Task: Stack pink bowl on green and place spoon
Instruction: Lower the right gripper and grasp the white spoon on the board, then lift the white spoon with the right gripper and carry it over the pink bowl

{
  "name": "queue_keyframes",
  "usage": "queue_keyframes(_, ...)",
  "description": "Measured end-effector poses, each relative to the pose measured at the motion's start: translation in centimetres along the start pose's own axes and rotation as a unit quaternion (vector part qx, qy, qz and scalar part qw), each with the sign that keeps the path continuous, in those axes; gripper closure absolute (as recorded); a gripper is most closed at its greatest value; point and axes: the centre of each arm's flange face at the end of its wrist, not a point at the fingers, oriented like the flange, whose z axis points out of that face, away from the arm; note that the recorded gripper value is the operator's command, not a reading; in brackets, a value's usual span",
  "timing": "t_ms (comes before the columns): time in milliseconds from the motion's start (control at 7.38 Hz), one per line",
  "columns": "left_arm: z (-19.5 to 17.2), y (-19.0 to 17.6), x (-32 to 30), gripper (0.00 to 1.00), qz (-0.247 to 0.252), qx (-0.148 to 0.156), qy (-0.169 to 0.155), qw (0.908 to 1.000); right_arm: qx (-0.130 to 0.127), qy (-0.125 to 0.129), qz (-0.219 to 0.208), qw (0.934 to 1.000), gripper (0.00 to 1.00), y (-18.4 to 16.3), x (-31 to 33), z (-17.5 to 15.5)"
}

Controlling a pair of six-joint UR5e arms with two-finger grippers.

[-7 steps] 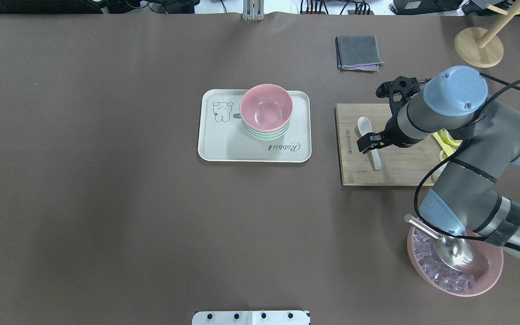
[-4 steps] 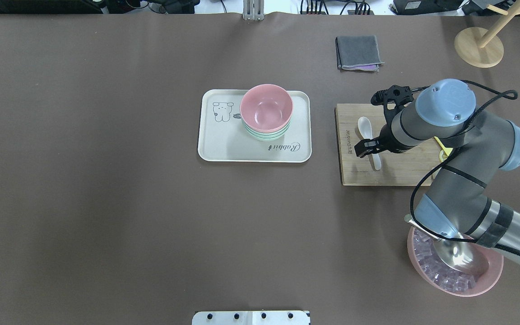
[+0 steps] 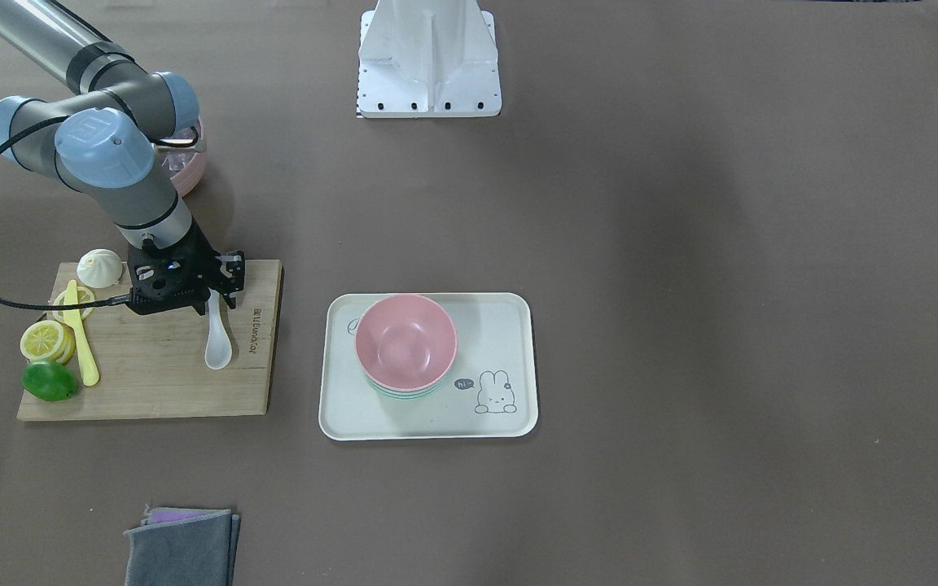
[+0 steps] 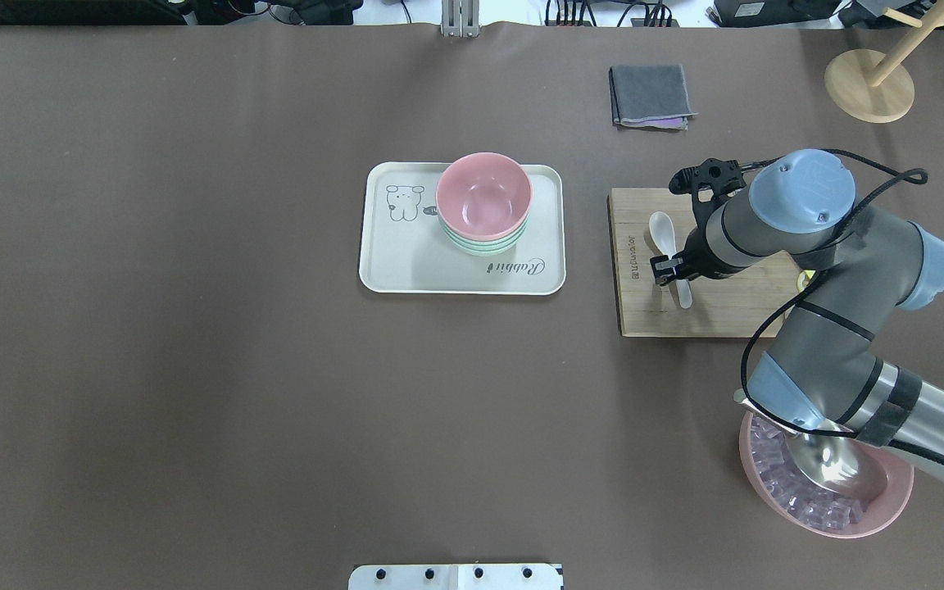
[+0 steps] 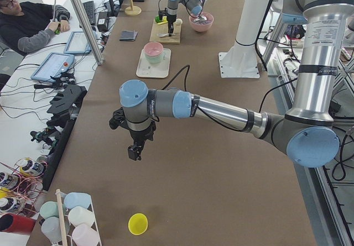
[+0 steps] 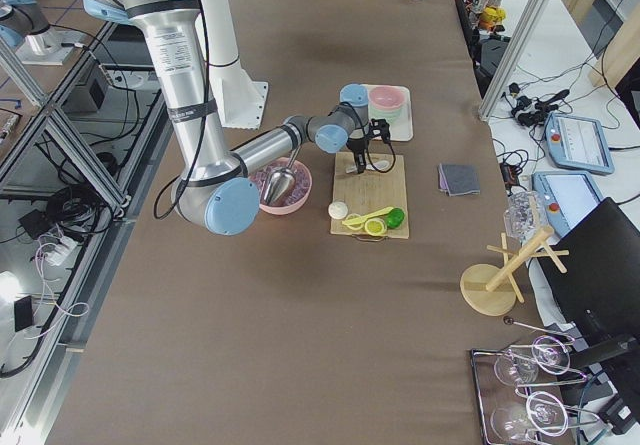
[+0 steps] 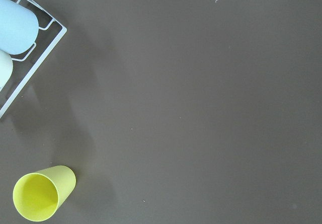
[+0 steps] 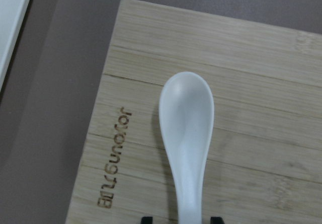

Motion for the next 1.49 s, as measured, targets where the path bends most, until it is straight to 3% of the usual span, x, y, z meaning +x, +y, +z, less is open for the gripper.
queue_keyframes(135, 0.0, 0.0, 0.0, 0.01, -0.001, 0.0, 0.0, 1.0, 0.0, 0.0, 0.0, 1.0, 1.0, 0.0, 0.0, 0.0)
queue_keyframes(677, -0.2, -0.1, 0.2, 0.01, -0.001, 0.003, 0.001, 1.0, 0.013, -0.009, 0.004, 0.9999, 1.0, -1.4, -0.2, -1.9)
queue_keyframes(1084, -0.3, -0.4, 0.8, 0.01, -0.016, 0.017, 0.033, 0.9992, 0.033, -0.022, 0.024, 0.9989, 1.0, -7.0, -1.1, -7.0)
queue_keyframes(1490, -0.4, -0.3, 0.8, 0.01, -0.021, 0.02, 0.038, 0.9988, 0.032, -0.019, 0.044, 0.9984, 1.0, -12.4, -8.7, -13.3)
